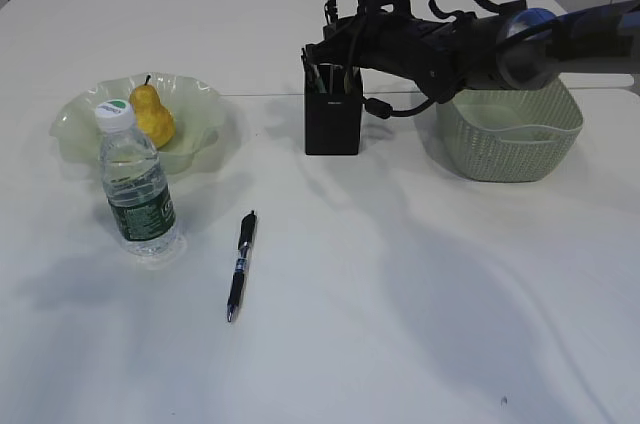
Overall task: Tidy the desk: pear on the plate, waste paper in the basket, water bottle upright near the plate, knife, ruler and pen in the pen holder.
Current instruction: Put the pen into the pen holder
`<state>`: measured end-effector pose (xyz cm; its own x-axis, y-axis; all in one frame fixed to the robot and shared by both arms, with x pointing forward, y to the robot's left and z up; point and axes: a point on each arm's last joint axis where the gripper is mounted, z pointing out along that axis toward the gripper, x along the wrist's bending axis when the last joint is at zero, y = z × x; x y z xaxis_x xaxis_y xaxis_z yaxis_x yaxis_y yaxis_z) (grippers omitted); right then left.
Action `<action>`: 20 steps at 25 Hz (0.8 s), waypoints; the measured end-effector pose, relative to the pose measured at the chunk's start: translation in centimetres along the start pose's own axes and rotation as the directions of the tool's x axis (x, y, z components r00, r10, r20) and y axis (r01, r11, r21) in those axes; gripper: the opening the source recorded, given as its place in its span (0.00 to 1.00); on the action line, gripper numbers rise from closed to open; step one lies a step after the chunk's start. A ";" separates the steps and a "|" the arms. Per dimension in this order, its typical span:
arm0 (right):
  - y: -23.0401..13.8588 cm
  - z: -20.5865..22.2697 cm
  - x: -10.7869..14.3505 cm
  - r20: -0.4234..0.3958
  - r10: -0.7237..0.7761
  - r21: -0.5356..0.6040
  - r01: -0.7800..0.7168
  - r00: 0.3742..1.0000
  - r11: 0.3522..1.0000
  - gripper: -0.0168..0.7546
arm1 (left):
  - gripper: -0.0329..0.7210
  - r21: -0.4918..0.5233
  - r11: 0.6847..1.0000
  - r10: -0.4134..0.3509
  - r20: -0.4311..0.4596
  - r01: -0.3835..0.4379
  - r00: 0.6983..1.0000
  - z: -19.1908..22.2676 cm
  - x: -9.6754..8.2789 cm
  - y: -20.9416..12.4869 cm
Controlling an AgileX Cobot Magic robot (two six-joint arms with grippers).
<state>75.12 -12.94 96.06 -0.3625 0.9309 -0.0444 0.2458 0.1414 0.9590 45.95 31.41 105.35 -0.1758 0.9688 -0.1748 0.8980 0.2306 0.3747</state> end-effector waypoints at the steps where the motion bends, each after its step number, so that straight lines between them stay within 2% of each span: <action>1: 0.0 0.0 0.0 0.000 0.000 0.001 0.000 1.000 1.000 0.16 | 0.66 0.000 1.000 0.004 -0.005 -0.004 1.000 0.0 0.0 0.0; 4: 0.1 0.0 0.0 0.001 0.000 -0.002 0.000 1.000 1.000 0.20 | 0.66 -0.001 1.000 0.007 -0.009 -0.007 1.000 0.0 0.1 0.0; 11: -0.1 0.0 0.0 0.005 0.045 0.019 -0.046 0.999 0.999 0.40 | 0.66 -0.001 1.000 0.007 -0.009 -0.007 1.000 0.0 0.1 0.0; 15: 0.0 -0.1 -0.1 0.012 0.051 0.042 -0.051 0.999 0.998 0.42 | 0.66 -0.001 1.000 0.008 -0.010 -0.008 1.000 0.0 0.1 0.0; 20: 2.3 -1.7 -0.4 0.036 0.047 0.074 -0.050 0.998 0.996 0.42 | 0.66 -0.001 1.000 0.008 -0.010 -0.008 1.000 0.0 0.1 0.0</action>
<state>74.34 -13.54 98.76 -0.3182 0.9480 -0.0092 0.3297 0.1198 0.9365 45.94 31.50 105.34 -0.1730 0.9714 -0.1626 0.8990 0.2232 0.3767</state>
